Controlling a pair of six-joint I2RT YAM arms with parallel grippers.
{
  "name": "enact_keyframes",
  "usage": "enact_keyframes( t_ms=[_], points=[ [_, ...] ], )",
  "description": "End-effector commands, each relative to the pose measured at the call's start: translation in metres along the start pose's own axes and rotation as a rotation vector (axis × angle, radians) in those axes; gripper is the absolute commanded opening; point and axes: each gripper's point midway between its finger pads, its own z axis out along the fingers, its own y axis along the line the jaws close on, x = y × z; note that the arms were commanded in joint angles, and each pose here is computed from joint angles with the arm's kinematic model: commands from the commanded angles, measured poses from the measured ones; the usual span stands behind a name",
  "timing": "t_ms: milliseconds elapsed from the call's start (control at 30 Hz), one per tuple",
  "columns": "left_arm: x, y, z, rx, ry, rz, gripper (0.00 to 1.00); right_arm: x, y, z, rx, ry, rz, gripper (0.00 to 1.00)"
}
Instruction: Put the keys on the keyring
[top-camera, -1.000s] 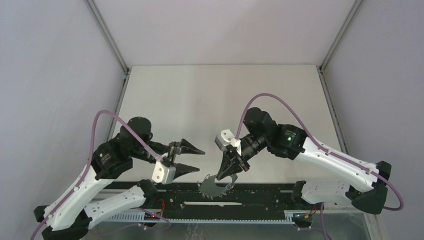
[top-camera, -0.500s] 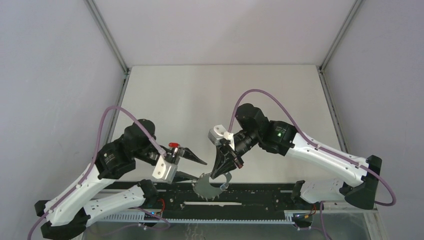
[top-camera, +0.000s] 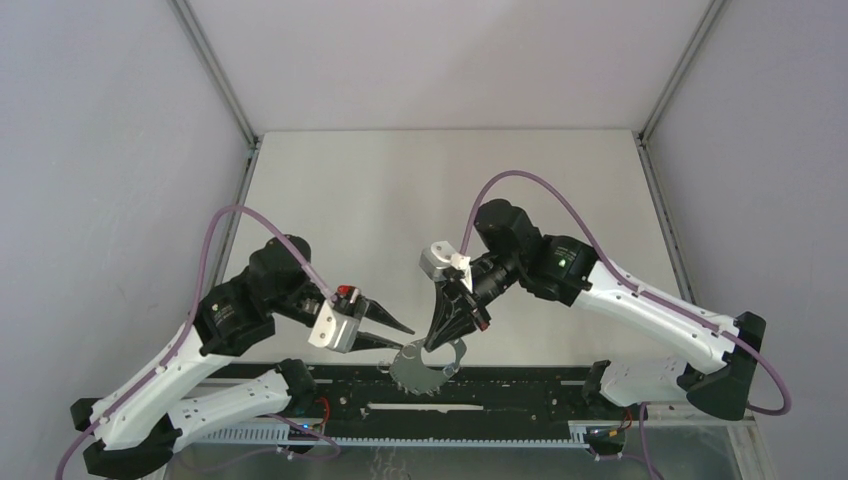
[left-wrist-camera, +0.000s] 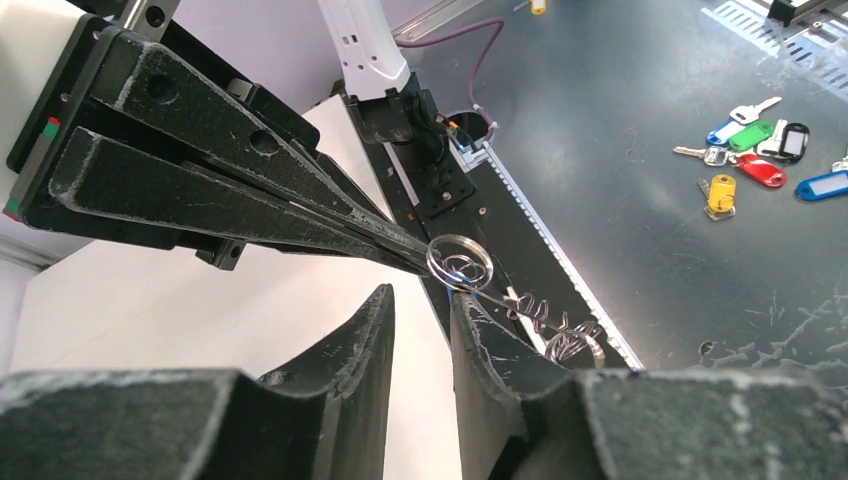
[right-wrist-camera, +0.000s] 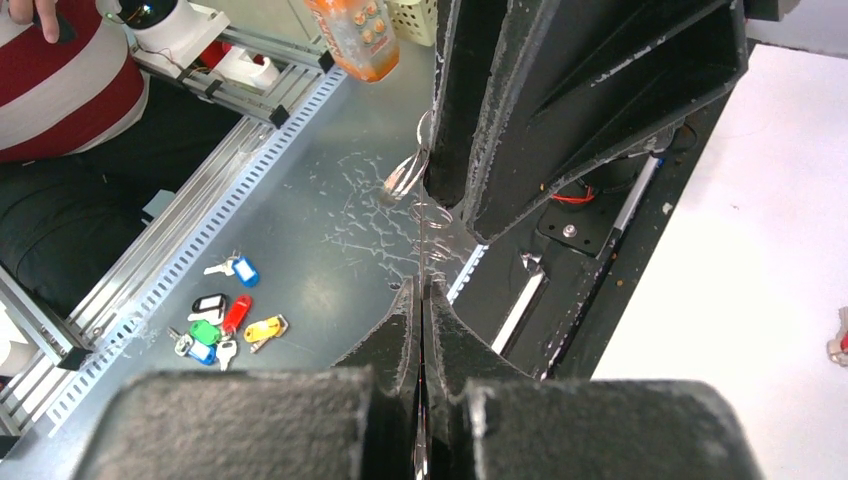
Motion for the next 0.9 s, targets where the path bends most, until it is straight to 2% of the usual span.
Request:
enact_keyframes(
  t_ms=[0,300,500,633,733,867],
  points=[
    [-0.007,-0.004,0.002,0.02,-0.036,0.001,0.32,-0.016,-0.013,-0.01,0.07,-0.022,-0.032,0.0],
    [-0.006,-0.006,-0.001,0.02,-0.021,0.003,0.28,-0.015,-0.02,-0.014,0.106,-0.019,-0.015,0.0],
    [-0.004,-0.01,-0.005,0.026,0.003,0.006,0.29,-0.011,-0.029,-0.021,0.181,0.017,-0.007,0.0],
    [0.003,0.001,-0.009,-0.05,0.052,0.014,0.41,-0.009,-0.034,-0.026,0.247,0.045,-0.013,0.0],
    [0.004,0.014,-0.013,-0.137,0.071,-0.008,0.53,-0.008,-0.042,-0.03,0.328,0.07,-0.032,0.0],
    [-0.001,0.03,-0.022,-0.261,0.086,-0.067,0.8,-0.008,-0.05,-0.036,0.434,0.099,-0.065,0.0]
  ],
)
